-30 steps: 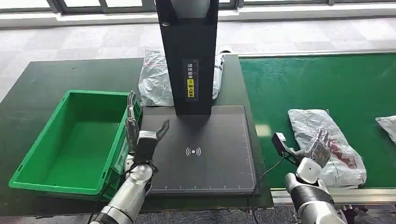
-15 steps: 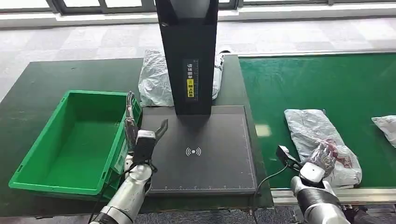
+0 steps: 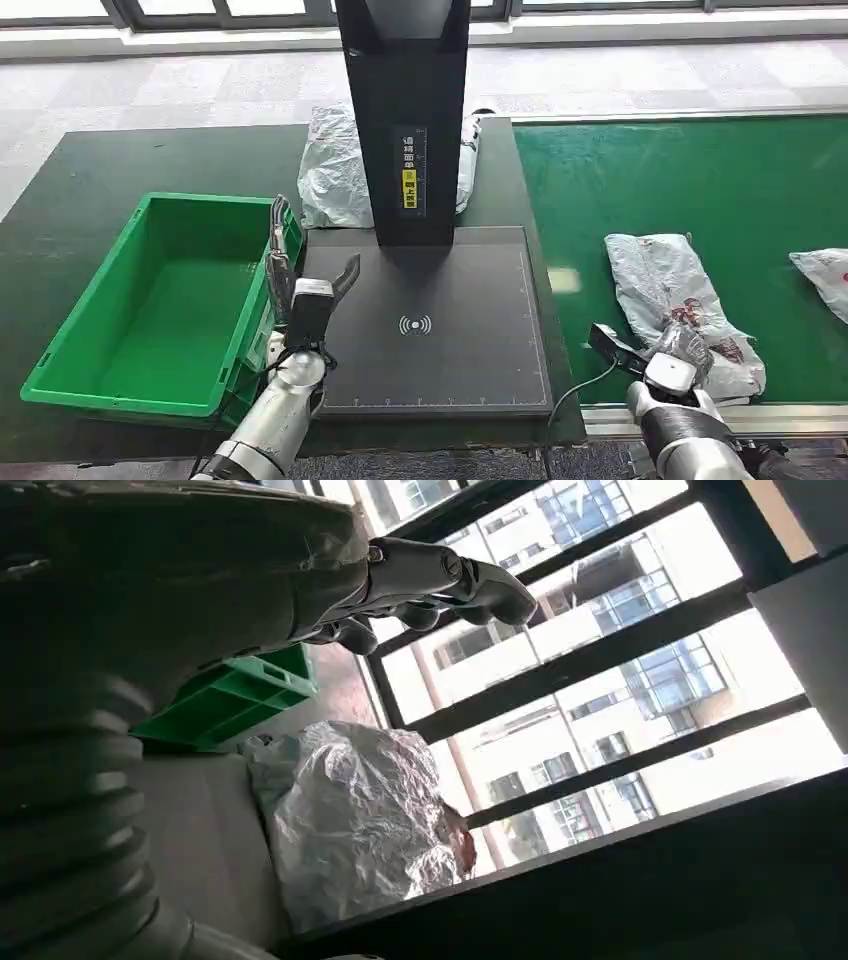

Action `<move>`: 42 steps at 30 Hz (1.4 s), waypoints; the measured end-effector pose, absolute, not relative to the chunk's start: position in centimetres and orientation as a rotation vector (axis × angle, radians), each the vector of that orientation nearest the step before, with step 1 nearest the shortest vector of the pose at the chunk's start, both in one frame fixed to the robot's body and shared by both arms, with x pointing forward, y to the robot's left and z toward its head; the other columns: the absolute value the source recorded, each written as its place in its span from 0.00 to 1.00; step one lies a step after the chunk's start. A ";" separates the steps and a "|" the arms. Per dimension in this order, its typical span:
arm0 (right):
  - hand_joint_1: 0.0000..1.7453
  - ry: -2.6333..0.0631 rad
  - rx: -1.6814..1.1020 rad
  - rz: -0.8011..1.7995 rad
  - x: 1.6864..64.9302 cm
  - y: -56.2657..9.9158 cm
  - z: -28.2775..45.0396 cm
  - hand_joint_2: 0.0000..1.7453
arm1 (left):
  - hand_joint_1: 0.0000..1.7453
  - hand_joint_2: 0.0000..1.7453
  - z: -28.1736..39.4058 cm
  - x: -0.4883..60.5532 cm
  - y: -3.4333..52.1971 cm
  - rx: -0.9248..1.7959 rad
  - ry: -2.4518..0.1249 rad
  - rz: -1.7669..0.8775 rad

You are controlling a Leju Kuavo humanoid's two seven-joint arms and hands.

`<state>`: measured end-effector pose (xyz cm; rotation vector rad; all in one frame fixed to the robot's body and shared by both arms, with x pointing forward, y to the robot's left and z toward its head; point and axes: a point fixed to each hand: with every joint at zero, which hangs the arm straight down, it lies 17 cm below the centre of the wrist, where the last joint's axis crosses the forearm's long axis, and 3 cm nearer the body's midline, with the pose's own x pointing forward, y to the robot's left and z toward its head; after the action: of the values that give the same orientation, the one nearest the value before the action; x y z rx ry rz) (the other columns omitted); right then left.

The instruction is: Moved the parcel from conveyor to table for the left to box.

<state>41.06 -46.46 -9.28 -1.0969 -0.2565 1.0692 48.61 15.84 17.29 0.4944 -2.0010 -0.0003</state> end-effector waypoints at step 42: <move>0.00 -1.466 -0.181 1.189 43.2 -1.8 2.7 1.00 | 0.00 1.00 22.6 50.1 16.8 0.596 -2.110 -0.009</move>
<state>43.19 -1.81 2.70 -0.1814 -1.4657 1.1894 50.07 16.80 22.60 0.5960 -2.1098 -0.0090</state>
